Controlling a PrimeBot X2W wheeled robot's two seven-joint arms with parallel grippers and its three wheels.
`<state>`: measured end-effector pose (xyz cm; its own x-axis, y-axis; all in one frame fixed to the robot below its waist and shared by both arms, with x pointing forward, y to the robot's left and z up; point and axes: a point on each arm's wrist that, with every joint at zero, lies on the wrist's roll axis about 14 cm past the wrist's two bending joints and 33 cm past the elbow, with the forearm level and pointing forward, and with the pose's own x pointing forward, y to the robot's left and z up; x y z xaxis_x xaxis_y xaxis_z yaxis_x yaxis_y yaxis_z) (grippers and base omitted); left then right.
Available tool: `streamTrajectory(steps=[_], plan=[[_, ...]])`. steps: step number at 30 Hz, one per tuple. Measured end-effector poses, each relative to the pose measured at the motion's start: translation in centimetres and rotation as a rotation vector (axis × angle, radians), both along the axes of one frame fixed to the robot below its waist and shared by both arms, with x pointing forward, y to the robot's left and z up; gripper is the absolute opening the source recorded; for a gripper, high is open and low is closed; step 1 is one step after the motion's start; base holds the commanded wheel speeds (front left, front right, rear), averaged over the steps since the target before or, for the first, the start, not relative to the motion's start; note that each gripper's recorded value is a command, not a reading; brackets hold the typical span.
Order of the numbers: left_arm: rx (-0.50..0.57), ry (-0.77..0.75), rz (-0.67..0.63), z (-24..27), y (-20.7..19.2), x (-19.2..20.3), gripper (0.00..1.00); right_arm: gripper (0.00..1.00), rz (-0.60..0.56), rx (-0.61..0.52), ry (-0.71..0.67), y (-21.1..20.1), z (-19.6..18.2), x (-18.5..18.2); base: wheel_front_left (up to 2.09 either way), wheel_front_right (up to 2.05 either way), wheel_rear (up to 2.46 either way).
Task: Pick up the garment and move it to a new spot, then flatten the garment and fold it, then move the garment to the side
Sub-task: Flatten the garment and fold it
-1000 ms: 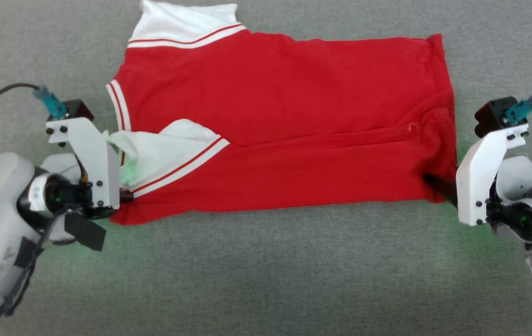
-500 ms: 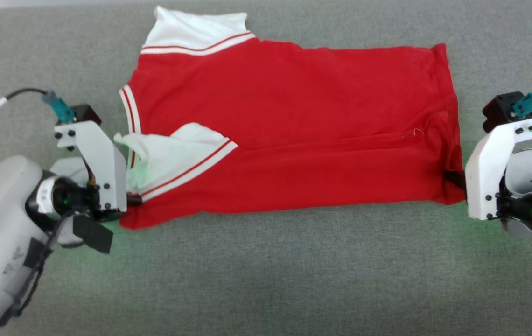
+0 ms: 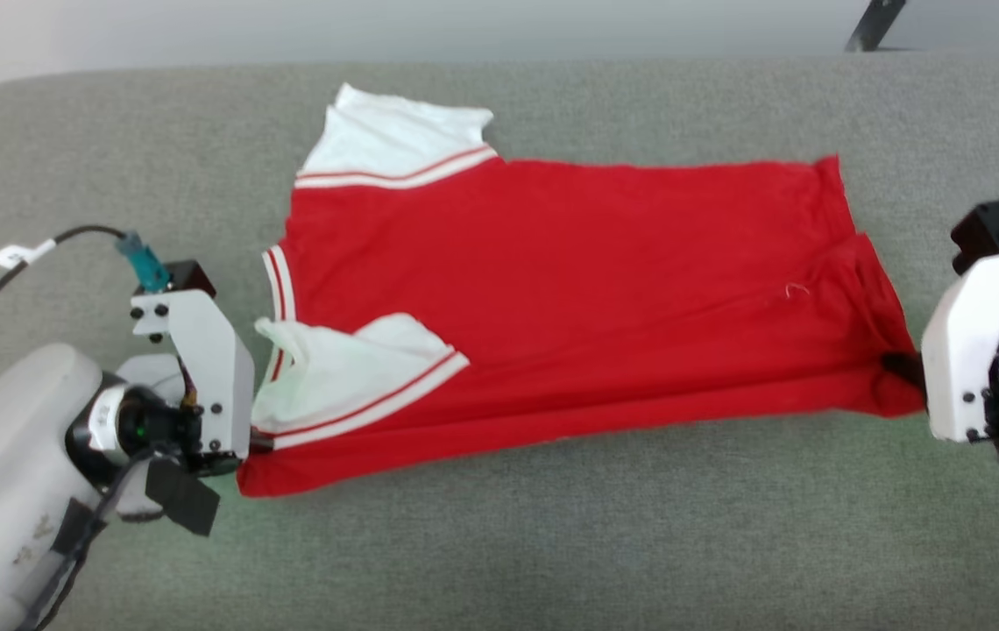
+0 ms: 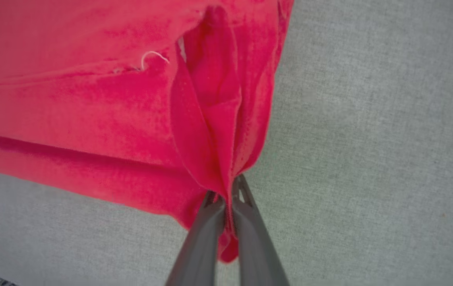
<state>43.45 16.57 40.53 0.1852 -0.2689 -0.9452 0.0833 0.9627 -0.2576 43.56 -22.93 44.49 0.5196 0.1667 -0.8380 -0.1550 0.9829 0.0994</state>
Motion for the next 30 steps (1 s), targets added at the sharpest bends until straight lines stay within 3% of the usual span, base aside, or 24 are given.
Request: streamTrajectory(steps=[5, 13, 26, 27, 28, 29, 30], plan=[[0.003, -0.003, 0.002, 0.3, 0.3, -1.0, 0.0, 0.0, -0.002, 0.002, 0.032, -0.2, -0.4, -1.6, 0.0, 0.0, 0.0], [-0.017, 0.048, 0.012, -1.7, -0.3, -2.3, 0.0, 0.0, -0.031, 0.041, 0.14, 0.6, -4.0, -4.1, 0.0, 0.0, 0.0], [-0.011, 0.093, -0.002, -4.0, -0.7, -2.0, 0.0, 0.0, -0.038, 0.04, 0.204, 0.9, -6.1, -4.1, 0.0, 0.0, 0.0], [-0.011, 0.094, -0.002, -3.9, -0.7, -2.0, 0.06, 0.0, -0.037, 0.038, 0.207, 0.9, -6.1, -4.1, 0.0, 0.0, 0.0], [-0.009, 0.094, -0.001, -3.8, -0.7, -2.0, 0.24, 0.0, -0.035, 0.035, 0.208, 0.9, -6.0, -4.2, 0.0, 0.0, 0.0], [-0.003, 0.094, -0.002, -3.7, -0.6, -2.0, 0.35, 0.0, -0.034, 0.034, 0.209, 0.9, -5.9, -4.2, 0.0, 0.0, 0.0], [0.006, 0.095, -0.008, -3.4, -0.6, -2.0, 0.58, 0.0, -0.033, 0.034, 0.206, 1.0, -5.8, -4.1, 0.0, 0.0, 0.0]])
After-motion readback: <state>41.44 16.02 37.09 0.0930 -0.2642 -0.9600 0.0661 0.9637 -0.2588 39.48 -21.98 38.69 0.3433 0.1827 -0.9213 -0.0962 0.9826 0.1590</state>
